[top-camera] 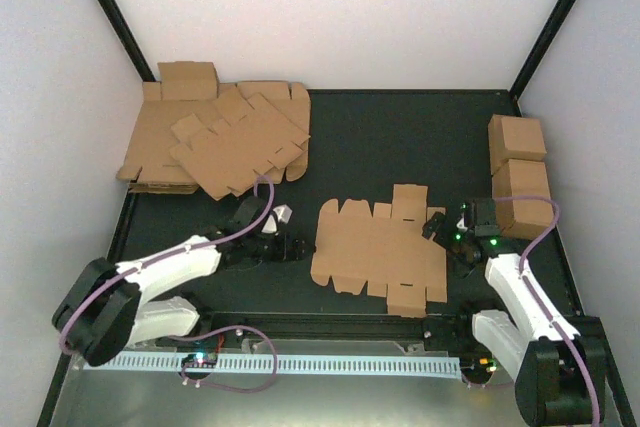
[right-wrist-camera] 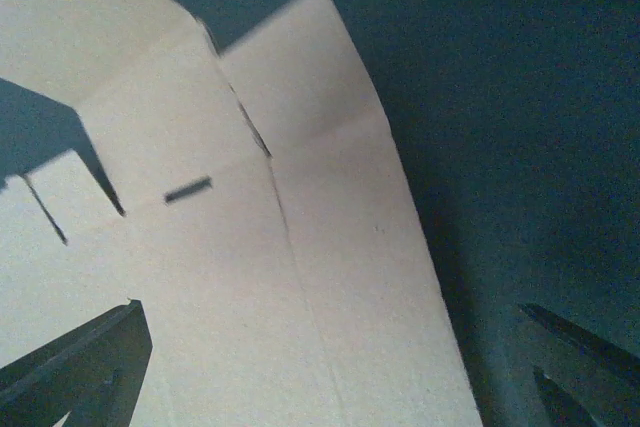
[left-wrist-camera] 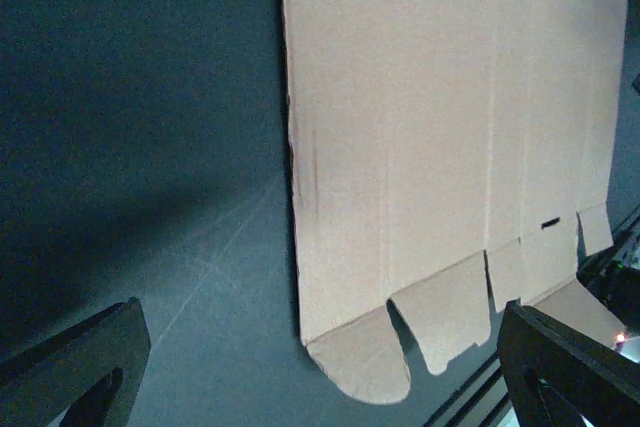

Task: Fold the paper box

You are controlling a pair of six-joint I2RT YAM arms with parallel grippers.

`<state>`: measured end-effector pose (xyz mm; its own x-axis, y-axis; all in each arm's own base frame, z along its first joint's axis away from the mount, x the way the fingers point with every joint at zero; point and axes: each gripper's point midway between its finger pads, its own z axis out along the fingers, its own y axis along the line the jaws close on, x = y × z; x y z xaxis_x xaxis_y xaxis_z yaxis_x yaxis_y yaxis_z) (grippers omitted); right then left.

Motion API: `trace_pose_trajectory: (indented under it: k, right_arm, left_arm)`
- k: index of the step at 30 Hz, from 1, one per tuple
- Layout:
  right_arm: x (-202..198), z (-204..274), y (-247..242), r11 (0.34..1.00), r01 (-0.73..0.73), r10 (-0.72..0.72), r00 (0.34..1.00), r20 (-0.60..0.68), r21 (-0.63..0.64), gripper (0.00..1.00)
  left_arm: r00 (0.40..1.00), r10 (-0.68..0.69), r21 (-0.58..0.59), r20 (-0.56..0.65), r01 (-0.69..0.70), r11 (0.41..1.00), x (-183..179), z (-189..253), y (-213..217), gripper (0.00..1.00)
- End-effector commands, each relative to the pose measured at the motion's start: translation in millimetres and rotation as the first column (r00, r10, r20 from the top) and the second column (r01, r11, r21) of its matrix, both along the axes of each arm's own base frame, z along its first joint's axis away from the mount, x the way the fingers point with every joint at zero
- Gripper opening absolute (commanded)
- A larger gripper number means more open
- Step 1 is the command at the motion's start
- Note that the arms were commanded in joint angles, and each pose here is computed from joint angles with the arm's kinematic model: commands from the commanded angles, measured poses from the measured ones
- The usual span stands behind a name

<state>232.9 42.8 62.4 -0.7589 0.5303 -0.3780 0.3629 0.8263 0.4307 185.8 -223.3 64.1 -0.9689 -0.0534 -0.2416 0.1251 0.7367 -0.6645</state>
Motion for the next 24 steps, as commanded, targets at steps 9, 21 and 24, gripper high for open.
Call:
trace_pose_trajectory:
  k: [9,21,24]
  right_arm:
    - [-8,-26,28,0.985,-0.121,0.130,0.989,-0.065,0.120,1.00]
    - [-6,-23,34,0.977,-0.170,0.178,0.982,-0.057,0.131,1.00]
    - [-6,-24,34,0.976,-0.173,0.183,0.981,-0.062,0.131,1.00]
  left_arm:
    - [0.997,-0.012,0.005,-0.075,0.012,1.000,20,-24,-29,0.93]
    - [0.987,-0.055,-0.147,-0.150,0.033,0.989,16,-27,-54,0.82]
    - [0.990,-0.052,-0.160,-0.132,0.031,0.987,19,-18,-55,0.79]
